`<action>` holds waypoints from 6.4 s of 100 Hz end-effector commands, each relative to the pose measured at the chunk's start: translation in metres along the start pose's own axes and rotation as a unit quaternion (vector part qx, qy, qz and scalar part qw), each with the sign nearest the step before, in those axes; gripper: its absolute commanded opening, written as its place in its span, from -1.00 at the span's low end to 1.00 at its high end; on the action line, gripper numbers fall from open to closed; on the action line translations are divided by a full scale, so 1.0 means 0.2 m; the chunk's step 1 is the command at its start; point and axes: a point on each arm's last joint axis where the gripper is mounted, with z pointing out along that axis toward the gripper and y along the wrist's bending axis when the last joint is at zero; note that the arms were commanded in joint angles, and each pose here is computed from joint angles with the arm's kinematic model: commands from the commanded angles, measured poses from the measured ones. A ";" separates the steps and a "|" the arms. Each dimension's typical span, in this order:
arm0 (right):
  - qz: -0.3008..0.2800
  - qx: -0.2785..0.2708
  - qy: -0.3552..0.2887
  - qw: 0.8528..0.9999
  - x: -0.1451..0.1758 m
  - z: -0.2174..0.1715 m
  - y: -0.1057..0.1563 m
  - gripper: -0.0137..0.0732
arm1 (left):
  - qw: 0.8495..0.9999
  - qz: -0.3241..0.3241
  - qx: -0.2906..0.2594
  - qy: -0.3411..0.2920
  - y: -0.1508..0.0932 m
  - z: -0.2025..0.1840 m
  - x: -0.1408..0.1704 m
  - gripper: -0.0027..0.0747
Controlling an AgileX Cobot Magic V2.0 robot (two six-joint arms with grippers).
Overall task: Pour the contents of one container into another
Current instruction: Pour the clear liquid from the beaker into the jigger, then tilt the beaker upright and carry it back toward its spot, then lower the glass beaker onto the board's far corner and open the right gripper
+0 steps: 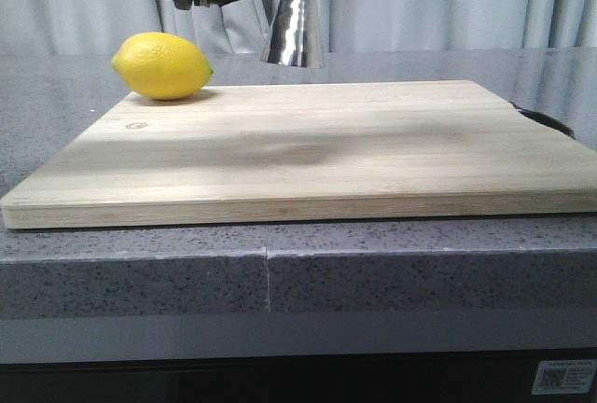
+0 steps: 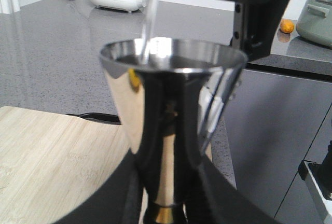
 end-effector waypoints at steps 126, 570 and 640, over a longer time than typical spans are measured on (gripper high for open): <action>0.428 0.035 0.010 0.903 0.02 -0.04 -0.09 -0.12 | 0.996 0.024 0.039 -0.071 -0.08 -0.01 -0.17 -0.98; 0.645 -0.054 -0.011 0.762 0.93 0.33 0.75 0.13 | 0.996 0.024 0.039 -0.071 -0.08 -0.01 -0.17 -0.98; 0.657 -0.051 -0.015 0.752 0.92 0.33 0.74 0.40 | 0.996 0.024 0.039 -0.071 -0.08 -0.01 -0.17 -0.98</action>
